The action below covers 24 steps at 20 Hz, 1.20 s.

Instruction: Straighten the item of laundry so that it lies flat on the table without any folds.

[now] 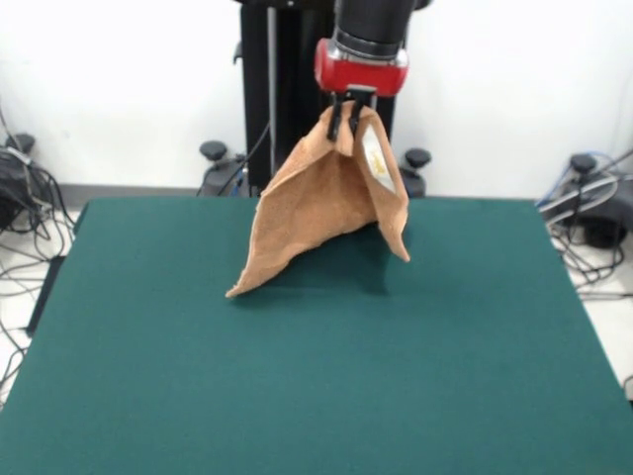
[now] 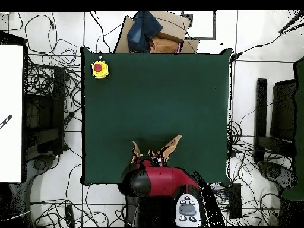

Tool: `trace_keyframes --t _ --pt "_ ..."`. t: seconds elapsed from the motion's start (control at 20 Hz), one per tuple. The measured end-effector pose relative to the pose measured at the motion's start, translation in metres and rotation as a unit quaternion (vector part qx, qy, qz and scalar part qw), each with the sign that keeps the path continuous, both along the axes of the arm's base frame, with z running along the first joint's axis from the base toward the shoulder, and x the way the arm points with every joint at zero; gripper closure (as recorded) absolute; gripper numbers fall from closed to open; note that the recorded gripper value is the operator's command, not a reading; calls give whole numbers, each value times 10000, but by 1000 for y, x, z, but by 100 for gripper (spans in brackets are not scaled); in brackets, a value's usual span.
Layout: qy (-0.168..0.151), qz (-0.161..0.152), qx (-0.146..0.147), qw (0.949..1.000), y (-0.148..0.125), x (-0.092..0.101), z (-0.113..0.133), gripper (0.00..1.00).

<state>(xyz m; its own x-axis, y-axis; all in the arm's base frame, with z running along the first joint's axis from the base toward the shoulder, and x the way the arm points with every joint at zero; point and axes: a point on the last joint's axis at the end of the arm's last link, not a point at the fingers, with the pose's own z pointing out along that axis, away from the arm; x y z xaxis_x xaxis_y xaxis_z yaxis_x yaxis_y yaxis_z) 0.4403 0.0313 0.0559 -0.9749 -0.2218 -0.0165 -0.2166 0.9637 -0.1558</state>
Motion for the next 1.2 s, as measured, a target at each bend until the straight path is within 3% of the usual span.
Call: trace_keyframes --t 1.2 --pt "-78 166 210 9996 21 12 -3 100"
